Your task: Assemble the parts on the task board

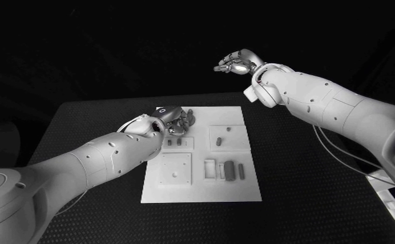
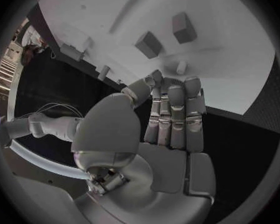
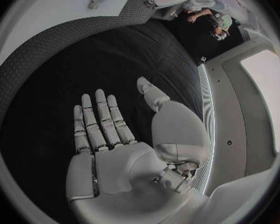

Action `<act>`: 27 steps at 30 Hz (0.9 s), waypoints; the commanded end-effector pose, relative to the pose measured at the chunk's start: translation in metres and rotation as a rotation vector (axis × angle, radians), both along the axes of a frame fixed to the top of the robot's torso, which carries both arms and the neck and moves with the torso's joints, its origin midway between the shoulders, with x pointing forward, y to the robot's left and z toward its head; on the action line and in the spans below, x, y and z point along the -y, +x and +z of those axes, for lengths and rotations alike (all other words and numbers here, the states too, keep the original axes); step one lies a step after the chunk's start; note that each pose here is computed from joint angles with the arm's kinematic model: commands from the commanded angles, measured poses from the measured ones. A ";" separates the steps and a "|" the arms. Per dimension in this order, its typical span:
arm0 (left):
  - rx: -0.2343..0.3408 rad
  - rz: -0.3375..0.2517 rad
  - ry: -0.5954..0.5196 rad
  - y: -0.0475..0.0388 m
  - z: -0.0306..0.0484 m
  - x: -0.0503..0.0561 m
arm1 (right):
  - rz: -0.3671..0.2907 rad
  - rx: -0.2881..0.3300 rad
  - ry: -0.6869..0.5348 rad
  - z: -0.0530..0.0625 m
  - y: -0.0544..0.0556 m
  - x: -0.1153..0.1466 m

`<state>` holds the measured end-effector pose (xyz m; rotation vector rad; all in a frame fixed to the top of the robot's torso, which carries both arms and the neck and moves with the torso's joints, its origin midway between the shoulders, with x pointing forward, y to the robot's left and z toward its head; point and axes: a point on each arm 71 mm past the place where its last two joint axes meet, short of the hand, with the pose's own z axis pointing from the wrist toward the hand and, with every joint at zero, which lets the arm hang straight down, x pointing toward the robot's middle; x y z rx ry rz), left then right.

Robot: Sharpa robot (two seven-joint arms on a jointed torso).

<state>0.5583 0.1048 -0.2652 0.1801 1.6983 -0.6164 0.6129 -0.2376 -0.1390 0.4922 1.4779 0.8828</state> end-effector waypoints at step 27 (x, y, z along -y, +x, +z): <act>-0.155 0.005 0.040 0.0071 0.0183 -0.033 | 0.001 0.003 -0.003 0.001 -0.001 0.009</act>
